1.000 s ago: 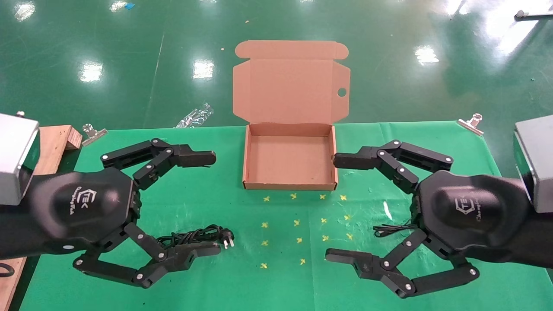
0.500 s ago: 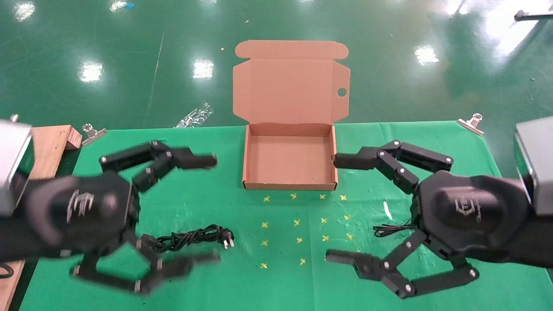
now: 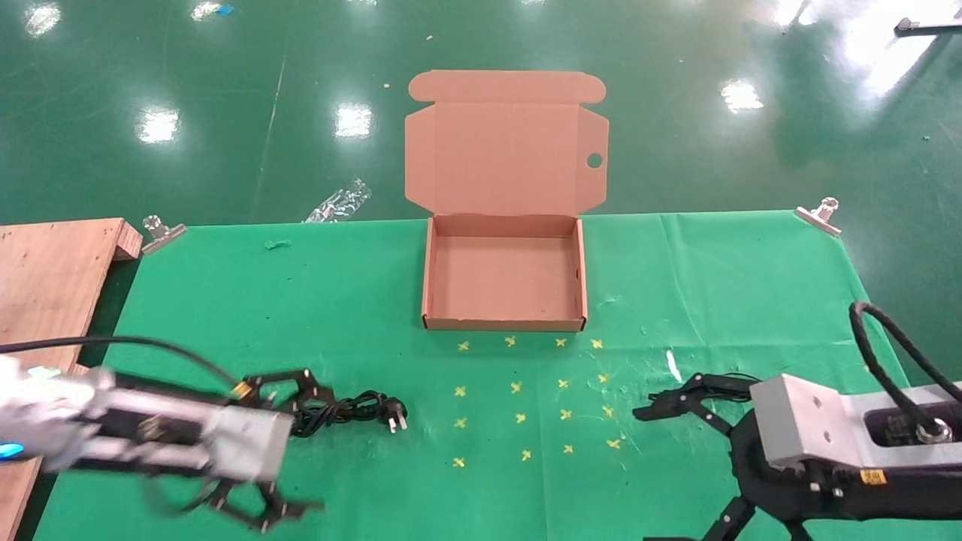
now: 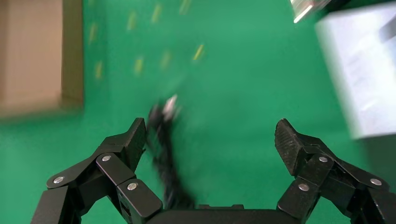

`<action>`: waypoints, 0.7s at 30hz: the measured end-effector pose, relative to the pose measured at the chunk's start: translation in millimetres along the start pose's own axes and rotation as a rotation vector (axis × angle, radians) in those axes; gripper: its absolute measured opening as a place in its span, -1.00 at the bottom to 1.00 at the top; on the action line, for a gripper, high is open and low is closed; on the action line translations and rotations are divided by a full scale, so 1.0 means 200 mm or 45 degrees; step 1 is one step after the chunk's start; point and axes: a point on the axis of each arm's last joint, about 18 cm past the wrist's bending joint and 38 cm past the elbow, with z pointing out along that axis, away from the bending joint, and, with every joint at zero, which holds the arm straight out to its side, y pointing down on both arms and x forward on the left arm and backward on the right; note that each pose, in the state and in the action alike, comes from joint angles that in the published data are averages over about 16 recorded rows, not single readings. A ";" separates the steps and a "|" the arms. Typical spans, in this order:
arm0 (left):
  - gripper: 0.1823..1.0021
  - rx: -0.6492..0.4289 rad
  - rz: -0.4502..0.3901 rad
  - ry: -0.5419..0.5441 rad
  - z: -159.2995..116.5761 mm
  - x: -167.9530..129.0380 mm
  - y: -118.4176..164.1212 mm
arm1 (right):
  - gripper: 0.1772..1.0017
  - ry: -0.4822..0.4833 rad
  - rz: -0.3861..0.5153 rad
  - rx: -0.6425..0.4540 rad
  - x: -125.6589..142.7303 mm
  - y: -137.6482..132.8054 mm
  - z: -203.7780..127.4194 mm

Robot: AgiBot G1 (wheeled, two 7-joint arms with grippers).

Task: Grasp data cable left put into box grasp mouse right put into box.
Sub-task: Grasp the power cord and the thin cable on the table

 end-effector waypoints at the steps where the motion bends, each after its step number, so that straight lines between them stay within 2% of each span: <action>1: 1.00 -0.037 0.000 -0.003 0.03 -0.01 0.02 | 1.00 -0.002 0.005 -0.012 0.00 0.01 0.00; 8: 1.00 -0.202 -0.051 -0.036 0.21 -0.08 0.11 | 1.00 0.009 0.011 -0.046 0.02 0.01 -0.01; 21: 1.00 -0.360 -0.062 -0.075 0.43 -0.16 0.17 | 1.00 0.021 0.022 -0.112 0.01 0.01 -0.04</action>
